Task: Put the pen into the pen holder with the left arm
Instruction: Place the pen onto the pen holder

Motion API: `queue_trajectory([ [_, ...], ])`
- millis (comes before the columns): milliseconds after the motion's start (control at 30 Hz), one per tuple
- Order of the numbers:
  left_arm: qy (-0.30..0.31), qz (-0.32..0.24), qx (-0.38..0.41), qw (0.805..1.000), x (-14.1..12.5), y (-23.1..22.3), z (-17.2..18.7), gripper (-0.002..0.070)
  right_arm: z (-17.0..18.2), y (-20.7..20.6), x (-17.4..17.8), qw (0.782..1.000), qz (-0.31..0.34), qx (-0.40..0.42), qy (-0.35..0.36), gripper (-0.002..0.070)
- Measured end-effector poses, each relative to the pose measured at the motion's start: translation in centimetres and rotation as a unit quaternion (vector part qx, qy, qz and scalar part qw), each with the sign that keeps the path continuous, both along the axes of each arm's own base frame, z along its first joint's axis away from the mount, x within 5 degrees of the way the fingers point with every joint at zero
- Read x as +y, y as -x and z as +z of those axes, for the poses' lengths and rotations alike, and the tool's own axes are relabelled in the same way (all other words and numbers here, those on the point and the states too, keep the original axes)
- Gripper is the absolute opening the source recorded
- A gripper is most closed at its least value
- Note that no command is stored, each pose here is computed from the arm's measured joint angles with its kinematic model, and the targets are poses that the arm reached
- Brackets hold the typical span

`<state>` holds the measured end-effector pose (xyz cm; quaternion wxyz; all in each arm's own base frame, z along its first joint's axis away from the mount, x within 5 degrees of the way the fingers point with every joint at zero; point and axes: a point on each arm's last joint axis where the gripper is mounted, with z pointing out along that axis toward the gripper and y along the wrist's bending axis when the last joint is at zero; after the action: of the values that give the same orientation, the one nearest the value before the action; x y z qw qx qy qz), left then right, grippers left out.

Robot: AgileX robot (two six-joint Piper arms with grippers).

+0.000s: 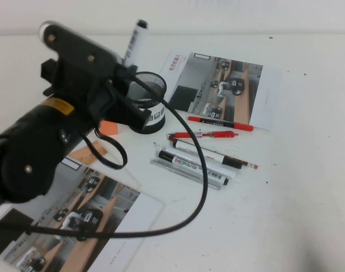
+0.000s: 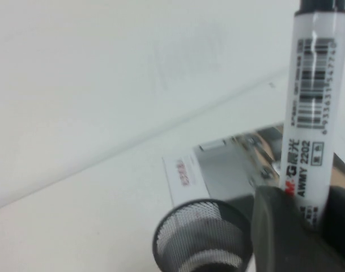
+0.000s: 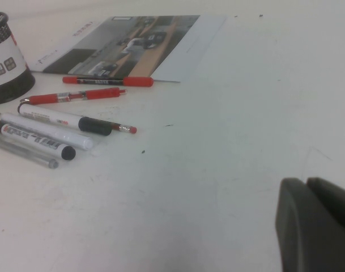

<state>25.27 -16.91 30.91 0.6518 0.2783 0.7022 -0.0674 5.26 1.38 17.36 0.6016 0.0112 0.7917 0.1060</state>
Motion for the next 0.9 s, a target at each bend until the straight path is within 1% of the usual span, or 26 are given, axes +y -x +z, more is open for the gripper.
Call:
queue_trajectory([
  [67, 0.030, 0.012, -0.011, 0.999, 0.0, -0.3, -0.4, 0.0106, 0.0, 0.0, 0.0, 1.000, 0.000, 0.000, 0.000, -0.0020],
  [267, 0.108, 0.026, -0.050, 0.993, -0.7, -2.1, -1.5, 0.0106, 0.0, 0.0, 0.0, 1.000, 0.000, 0.000, 0.000, -0.0020],
  [367, 0.149, 0.026, -0.046, 0.987, -0.6, -3.8, -2.8, 0.0106, 0.0, 0.0, 0.0, 1.000, 0.000, 0.000, 0.000, -0.0020],
  [500, 0.196, 0.019, -0.018, 0.980, -0.5, -7.4, -4.5, 0.0106, 0.0, 0.0, 0.0, 1.000, 0.000, 0.000, 0.000, -0.0020],
  [667, 0.210, 0.025, -0.009, 0.977, -0.8, -11.5, -6.0, 0.0106, 0.0, 0.0, 0.0, 1.000, 0.000, 0.000, 0.000, -0.0020],
  [900, 0.191, 0.028, 0.020, 0.981, -2.1, -14.8, -8.6, 0.0106, 0.0, 0.0, 0.0, 1.000, 0.000, 0.000, 0.000, -0.0020],
])
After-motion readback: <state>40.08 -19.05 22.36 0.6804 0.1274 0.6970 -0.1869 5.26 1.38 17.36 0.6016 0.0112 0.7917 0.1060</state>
